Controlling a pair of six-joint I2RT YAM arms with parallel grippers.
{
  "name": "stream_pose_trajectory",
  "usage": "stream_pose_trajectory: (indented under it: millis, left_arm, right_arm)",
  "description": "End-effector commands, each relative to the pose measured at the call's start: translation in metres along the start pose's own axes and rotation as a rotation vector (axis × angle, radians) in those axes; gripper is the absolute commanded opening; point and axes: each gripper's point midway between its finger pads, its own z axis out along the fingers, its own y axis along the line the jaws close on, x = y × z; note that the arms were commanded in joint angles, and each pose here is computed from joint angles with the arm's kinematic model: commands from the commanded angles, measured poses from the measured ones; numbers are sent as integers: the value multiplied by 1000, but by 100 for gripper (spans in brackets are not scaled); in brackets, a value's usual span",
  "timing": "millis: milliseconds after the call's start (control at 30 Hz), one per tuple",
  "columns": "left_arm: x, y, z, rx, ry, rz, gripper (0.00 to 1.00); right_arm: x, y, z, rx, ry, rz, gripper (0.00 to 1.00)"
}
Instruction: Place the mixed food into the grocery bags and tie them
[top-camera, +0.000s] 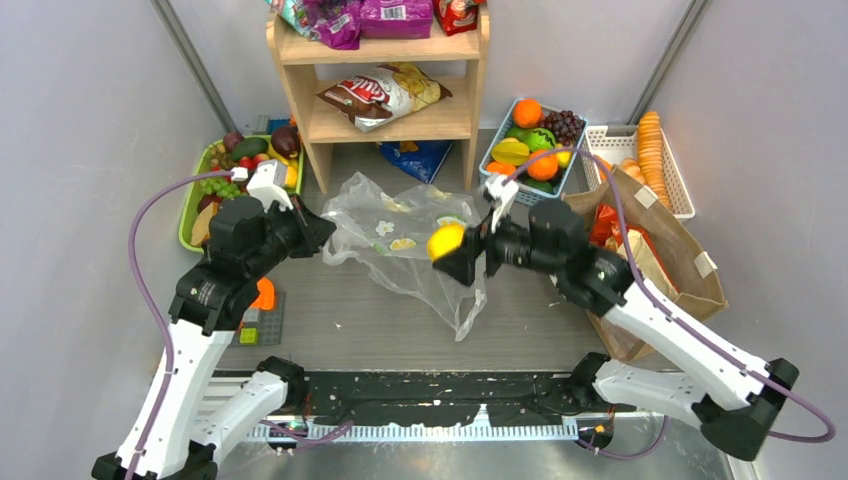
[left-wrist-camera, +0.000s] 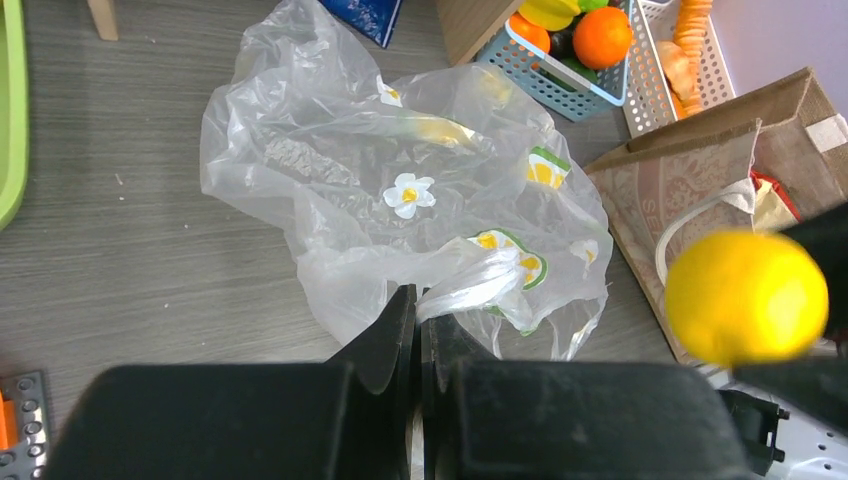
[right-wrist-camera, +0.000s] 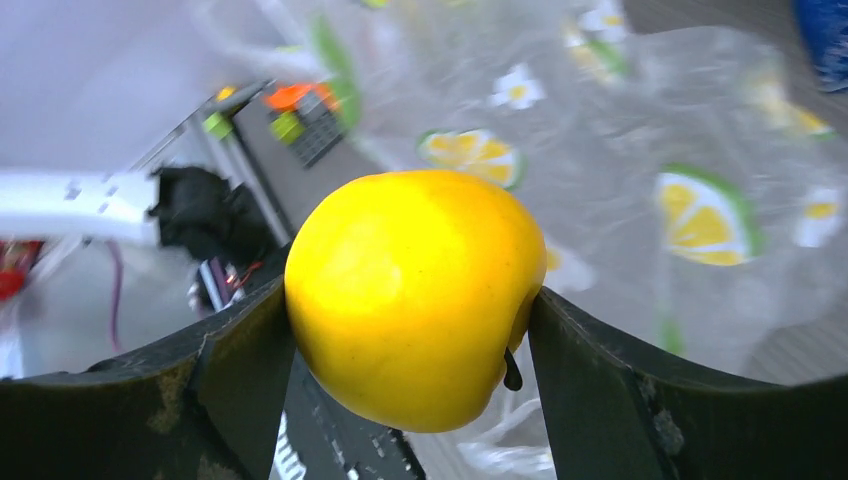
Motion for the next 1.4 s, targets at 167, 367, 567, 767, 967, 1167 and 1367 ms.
stream_pose_trajectory:
  millis: [167, 367, 567, 767, 967, 1167, 1367]
  left_arm:
    - [-3, -8, -8, 15, 14, -41, 0]
    - [1, -10, -17, 19, 19, -65, 0]
    - [6, -19, -25, 62, 53, -87, 0]
    - [19, -30, -25, 121, 97, -133, 0]
    - [40, -56, -16, 217, 196, -154, 0]
    - [24, -114, -28, 463, 243, -218, 0]
    - [-17, -132, -46, 503, 153, -220, 0]
  right_arm:
    - [72, 86, 28, -155, -2, -225, 52]
    - [96, 72, 77, 13, -46, -216, 51]
    - [87, 22, 111, 322, -125, -154, 52]
    - [30, 10, 122, 314, -214, -59, 52]
    - [4, -15, 136, 360, -193, -57, 55]
    - [36, -49, 152, 431, 1, -37, 57]
    - [82, -50, 172, 337, 160, -20, 62]
